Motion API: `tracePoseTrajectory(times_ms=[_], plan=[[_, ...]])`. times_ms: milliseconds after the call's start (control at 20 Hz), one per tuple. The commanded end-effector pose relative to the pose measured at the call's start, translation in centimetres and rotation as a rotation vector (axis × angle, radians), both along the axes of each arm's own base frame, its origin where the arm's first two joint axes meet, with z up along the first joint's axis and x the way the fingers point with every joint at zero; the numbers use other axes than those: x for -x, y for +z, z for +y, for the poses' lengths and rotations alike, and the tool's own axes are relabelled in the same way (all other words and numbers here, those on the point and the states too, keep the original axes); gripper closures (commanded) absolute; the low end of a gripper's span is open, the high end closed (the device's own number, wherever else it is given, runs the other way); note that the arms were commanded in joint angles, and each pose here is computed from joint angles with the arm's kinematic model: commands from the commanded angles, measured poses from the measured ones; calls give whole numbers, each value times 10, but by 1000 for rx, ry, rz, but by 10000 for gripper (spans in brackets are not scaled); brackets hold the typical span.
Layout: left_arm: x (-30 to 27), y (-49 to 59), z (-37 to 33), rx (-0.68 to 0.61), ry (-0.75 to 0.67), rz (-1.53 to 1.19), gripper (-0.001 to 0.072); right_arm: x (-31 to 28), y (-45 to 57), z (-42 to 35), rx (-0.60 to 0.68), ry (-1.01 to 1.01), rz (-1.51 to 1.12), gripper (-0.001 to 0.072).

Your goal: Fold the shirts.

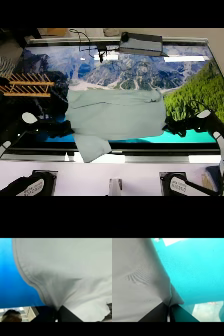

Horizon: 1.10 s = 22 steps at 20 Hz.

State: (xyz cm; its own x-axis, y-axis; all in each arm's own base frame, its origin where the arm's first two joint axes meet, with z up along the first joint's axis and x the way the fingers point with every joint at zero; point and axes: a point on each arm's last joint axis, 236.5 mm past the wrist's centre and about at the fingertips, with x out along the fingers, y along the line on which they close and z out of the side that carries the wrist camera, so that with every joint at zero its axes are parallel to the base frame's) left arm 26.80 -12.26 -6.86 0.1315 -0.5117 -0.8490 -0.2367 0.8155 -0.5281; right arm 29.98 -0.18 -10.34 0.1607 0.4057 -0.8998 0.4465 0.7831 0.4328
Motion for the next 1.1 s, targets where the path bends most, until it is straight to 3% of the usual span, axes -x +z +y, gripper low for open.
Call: tracePoseTrajectory(times_ms=[0,100,250,400,500,600,700,850,1050], plan=[[-30,57,-1,-10,-76,-223,676,-37,44,-5,20,20,-156,681],[-73,146,8,-50,-101,-499,676,-80,134,-19,126,100,-414,681],[-105,374,34,-108,0,-1026,675,-104,372,-34,415,122,-990,681],[-15,605,45,-212,69,-1593,676,-2,592,-21,771,54,-1488,681],[63,688,45,-281,109,-1859,676,78,659,-1,883,-2,-1669,681],[105,709,39,-290,113,-1951,676,124,670,11,885,-47,-1707,681],[112,698,40,-302,114,-1915,677,141,658,6,907,-79,-1644,681],[91,666,56,-387,130,-1785,677,139,629,-9,948,-66,-1500,681],[50,630,61,-402,91,-1639,677,109,590,-19,898,-8,-1332,681]])
